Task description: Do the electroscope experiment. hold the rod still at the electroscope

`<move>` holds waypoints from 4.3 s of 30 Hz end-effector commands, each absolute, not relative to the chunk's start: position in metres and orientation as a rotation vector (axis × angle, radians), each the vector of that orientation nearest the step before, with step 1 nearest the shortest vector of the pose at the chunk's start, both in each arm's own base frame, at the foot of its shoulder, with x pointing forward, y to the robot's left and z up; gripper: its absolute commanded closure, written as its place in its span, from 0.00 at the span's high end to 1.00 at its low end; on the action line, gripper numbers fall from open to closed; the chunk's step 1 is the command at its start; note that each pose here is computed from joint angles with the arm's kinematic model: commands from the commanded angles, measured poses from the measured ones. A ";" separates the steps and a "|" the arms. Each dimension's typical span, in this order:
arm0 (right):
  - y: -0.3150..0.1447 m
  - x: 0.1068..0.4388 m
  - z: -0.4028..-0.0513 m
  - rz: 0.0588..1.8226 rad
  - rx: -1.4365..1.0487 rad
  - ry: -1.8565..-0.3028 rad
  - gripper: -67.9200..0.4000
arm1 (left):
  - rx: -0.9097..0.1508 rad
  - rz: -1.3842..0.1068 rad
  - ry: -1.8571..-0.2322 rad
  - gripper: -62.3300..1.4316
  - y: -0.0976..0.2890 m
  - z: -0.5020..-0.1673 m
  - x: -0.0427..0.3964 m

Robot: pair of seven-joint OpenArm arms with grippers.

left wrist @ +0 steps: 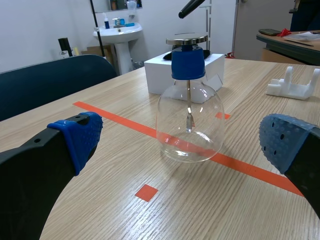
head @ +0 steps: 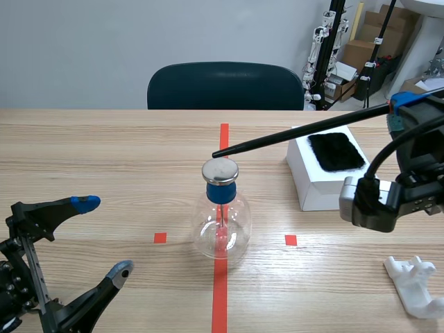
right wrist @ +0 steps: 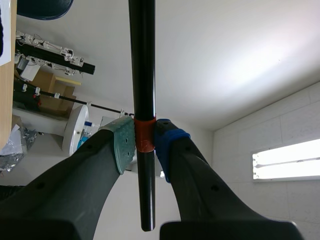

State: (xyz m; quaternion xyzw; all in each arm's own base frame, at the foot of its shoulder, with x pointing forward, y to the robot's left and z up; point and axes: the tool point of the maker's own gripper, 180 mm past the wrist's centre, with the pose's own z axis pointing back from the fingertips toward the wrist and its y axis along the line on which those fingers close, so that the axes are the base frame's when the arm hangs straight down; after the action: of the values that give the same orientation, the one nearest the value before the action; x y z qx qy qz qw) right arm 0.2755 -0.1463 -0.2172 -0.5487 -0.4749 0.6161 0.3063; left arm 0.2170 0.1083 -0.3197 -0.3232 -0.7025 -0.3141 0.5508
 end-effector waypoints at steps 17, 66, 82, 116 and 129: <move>-0.145 0.278 -0.204 1.596 -1.489 -1.291 0.02 | -0.764 -0.734 -1.697 1.00 0.111 -0.312 0.219; -0.147 0.182 -0.146 1.133 -1.236 -1.503 0.02 | -0.764 -0.734 -1.696 1.00 0.111 -0.312 0.219; -0.151 0.151 -0.164 1.128 -1.086 -1.455 0.02 | -0.764 -0.734 -1.696 1.00 0.111 -0.312 0.219; -0.158 0.150 -0.169 1.094 -1.081 -1.428 0.02 | -0.764 -0.734 -1.697 1.00 0.111 -0.312 0.219; -0.158 0.150 -0.169 1.094 -1.081 -1.428 0.02 | -0.764 -0.734 -1.697 1.00 0.111 -0.312 0.219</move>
State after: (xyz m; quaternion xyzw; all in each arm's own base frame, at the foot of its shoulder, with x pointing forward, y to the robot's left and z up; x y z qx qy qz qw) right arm 0.1483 -0.1566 -0.1758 -0.4390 -0.5833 0.4568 0.5083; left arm 0.2170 0.1083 -0.3197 -0.3232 -0.7025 -0.3141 0.5508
